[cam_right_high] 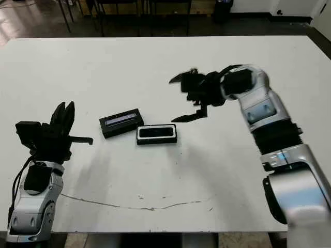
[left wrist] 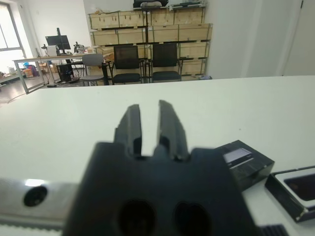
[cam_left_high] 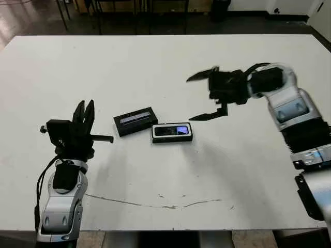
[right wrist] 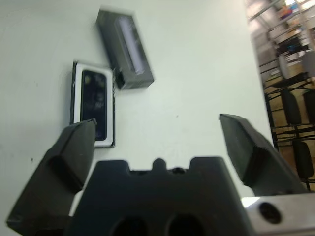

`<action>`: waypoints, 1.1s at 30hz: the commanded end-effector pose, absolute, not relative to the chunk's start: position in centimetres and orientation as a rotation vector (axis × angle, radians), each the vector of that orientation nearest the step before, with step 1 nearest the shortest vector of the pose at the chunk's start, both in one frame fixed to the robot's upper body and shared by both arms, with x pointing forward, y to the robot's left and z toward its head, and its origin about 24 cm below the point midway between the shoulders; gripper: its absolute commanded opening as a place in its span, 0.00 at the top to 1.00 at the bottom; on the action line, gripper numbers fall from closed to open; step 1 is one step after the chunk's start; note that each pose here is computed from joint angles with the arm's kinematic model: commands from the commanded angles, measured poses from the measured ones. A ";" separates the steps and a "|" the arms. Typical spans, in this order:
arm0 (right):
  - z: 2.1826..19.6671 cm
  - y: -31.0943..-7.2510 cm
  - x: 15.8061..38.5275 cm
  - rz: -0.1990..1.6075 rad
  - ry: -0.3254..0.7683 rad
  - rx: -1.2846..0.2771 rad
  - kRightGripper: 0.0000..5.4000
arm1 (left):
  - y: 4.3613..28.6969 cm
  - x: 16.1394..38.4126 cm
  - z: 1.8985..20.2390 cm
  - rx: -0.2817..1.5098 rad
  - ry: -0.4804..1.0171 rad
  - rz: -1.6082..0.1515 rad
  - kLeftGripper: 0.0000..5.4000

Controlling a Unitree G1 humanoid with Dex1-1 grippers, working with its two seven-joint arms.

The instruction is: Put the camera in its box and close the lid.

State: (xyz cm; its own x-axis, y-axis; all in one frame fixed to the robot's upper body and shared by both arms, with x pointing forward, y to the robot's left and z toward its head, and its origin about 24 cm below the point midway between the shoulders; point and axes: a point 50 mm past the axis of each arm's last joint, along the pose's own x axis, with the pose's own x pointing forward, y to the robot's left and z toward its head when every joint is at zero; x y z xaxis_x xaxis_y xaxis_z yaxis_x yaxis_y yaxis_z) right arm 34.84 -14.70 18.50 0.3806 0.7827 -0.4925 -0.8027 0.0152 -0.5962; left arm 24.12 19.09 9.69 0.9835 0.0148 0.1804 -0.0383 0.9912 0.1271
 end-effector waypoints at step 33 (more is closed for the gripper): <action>8.9 -20.3 30.1 0.656 -0.008 -0.262 1.00 | 22.8 31.5 16.3 0.584 0.085 -0.758 0.58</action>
